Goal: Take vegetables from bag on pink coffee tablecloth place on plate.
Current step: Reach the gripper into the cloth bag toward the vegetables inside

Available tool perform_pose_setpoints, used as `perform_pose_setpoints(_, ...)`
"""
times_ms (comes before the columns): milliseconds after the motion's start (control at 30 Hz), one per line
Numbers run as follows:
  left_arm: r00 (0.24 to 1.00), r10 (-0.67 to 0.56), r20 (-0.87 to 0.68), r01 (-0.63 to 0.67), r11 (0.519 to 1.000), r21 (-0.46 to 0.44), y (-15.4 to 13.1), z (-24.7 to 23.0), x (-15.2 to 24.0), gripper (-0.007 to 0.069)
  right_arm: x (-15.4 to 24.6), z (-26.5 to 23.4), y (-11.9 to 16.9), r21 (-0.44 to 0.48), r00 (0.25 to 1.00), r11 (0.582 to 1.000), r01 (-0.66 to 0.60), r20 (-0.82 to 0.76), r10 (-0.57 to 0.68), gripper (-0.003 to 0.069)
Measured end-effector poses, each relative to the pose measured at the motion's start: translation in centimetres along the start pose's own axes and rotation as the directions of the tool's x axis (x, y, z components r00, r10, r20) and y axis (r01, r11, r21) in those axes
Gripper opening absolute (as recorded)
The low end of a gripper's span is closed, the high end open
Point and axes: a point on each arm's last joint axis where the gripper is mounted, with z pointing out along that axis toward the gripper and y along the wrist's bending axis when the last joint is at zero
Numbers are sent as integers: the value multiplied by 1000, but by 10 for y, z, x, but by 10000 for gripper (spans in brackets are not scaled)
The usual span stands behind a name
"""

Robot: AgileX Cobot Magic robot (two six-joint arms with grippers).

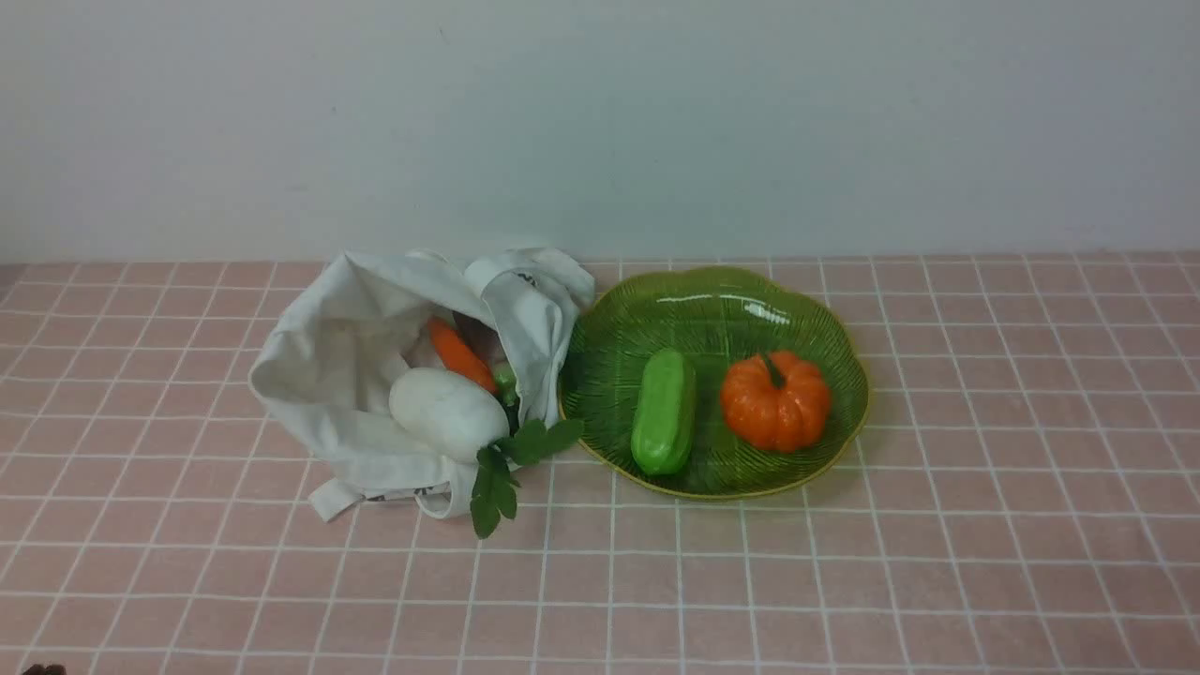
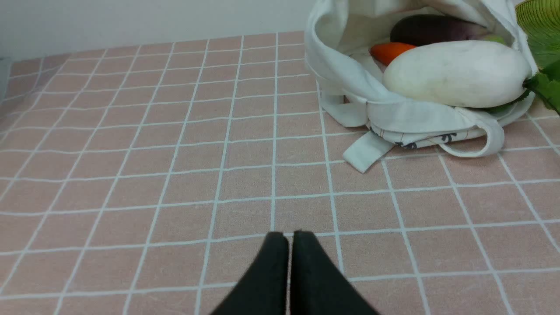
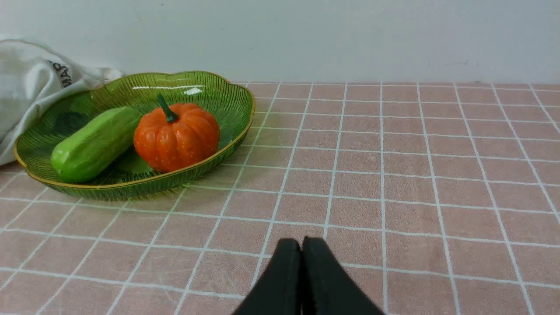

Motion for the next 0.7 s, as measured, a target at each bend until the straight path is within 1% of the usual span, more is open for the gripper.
perform_pose_setpoints(633,1000,0,0,0,1000,0,0,0,0,-5,0,0,0,0,1000,1000,0,0,0,-15)
perform_pose_setpoints(667,1000,-18,0,18,1000,3,0,0,0,-5,0,0,0,0,1000,1000,0,0,0,-15)
perform_pose_setpoints(700,997,-83,0,83,996,17,-2,0,0,-5,0,0,0,0,1000,1000,0,0,0,-15)
